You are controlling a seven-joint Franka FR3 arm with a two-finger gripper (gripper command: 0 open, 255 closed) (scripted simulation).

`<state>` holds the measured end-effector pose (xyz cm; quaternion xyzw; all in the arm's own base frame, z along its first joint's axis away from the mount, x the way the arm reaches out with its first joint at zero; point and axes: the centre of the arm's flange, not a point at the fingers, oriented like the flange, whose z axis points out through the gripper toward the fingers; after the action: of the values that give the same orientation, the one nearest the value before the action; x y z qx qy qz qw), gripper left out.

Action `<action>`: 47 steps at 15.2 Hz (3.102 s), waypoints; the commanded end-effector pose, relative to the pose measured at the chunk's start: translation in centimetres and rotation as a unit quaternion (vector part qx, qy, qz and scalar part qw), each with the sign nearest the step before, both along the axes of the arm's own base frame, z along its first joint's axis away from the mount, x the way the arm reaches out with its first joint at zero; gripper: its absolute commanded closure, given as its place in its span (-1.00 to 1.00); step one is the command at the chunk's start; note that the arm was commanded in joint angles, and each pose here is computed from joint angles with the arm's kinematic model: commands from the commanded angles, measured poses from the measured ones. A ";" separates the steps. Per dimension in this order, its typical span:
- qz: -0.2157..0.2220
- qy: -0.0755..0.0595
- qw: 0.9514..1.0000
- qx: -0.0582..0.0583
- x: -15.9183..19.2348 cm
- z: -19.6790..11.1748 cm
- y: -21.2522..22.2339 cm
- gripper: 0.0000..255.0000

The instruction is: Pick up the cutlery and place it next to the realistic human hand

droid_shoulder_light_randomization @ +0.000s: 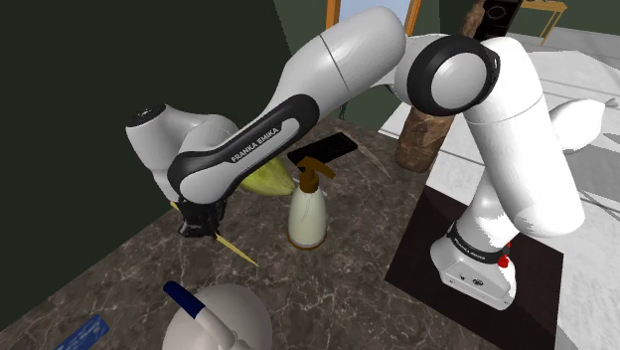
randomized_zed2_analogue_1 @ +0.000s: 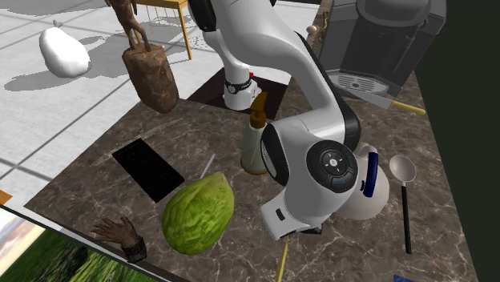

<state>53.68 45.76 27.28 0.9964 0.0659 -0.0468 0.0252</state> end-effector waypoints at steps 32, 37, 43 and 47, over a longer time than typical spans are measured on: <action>0.007 -0.042 0.999 -0.006 -3.5 -1.0 -0.1 1.00; 0.007 -0.042 0.999 -0.006 -3.5 0.6 -0.1 1.00; 0.007 -0.042 0.999 -0.006 -3.5 3.7 -0.1 1.00; 0.007 -0.042 0.999 -0.006 -3.5 5.8 -0.1 1.00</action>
<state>50.23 45.78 32.55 0.9968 0.0717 -0.0054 0.0343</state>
